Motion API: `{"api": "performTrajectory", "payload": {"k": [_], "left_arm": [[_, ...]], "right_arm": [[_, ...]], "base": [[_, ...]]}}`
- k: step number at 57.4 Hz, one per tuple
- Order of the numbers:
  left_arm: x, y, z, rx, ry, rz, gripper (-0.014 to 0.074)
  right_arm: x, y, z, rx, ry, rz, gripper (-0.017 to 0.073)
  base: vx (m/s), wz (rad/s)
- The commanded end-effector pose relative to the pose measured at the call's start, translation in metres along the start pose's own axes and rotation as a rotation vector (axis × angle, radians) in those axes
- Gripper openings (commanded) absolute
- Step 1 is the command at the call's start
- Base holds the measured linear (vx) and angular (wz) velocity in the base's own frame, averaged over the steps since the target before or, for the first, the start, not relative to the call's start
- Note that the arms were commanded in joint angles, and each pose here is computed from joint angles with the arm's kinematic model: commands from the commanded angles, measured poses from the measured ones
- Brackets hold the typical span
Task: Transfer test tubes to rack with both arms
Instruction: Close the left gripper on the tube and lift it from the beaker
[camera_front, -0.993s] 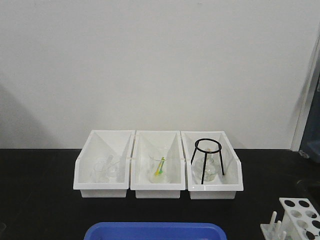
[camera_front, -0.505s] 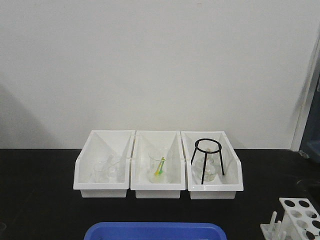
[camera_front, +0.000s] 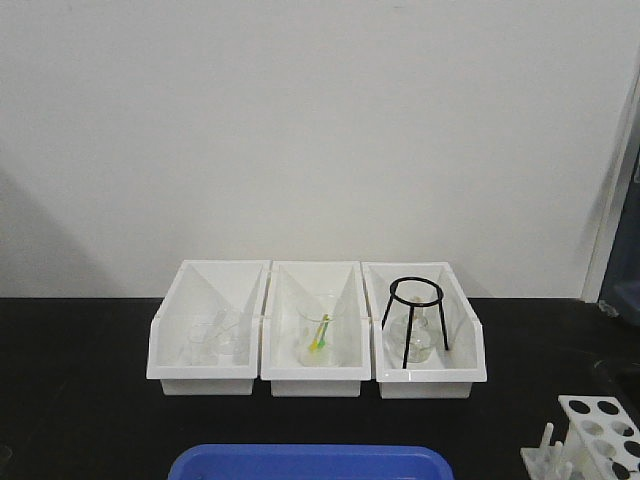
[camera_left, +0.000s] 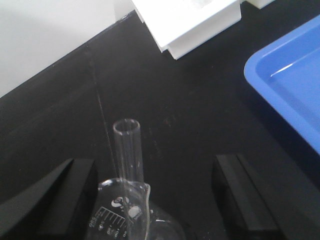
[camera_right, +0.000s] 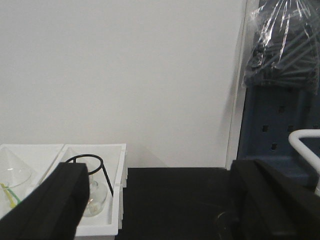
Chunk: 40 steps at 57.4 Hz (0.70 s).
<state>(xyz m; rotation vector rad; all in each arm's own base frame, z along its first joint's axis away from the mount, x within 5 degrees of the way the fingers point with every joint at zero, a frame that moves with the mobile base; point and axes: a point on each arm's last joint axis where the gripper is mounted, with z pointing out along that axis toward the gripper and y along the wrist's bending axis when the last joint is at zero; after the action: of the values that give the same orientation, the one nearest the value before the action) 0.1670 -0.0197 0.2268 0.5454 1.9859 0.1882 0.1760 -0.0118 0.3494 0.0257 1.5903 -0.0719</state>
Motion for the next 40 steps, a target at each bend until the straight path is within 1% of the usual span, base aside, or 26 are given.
{"api": "performTrajectory", "payload": {"k": [1,8,13,18,25,31,40], "left_arm": [[-0.009,0.007,0.001,-0.098,-0.157,-0.01,0.0568],[-0.007,0.011,0.012,-0.126,-0.153,-0.008,0.0568],[-0.002,0.016,0.022,-0.159,-0.133,-0.005,0.0568],[0.003,0.018,0.031,-0.172,-0.111,-0.01,0.0568],[0.005,0.02,0.043,-0.199,-0.136,-0.012,0.0565],[0.006,0.021,0.054,-0.204,-0.135,-0.013,0.0549],[-0.002,0.026,0.071,-0.201,-0.126,-0.012,0.0519]], "right_arm": [[-0.016,0.0,0.003,-0.006,-0.096,-0.008,0.0583],[-0.013,0.0,0.006,-0.007,-0.083,-0.009,0.0575],[-0.014,0.0,0.006,-0.007,-0.092,-0.021,0.0575],[-0.015,0.0,0.006,-0.007,-0.098,-0.038,0.0575],[-0.015,0.0,0.006,-0.007,-0.098,-0.043,0.0575],[-0.015,0.0,0.006,-0.007,-0.098,-0.043,0.0575],[-0.015,0.001,0.006,-0.007,-0.098,-0.045,0.0575]], "base": [[0.0,0.0],[0.0,0.0],[0.0,0.0],[0.0,0.0],[0.0,0.0],[0.0,0.0],[0.0,0.0]]}}
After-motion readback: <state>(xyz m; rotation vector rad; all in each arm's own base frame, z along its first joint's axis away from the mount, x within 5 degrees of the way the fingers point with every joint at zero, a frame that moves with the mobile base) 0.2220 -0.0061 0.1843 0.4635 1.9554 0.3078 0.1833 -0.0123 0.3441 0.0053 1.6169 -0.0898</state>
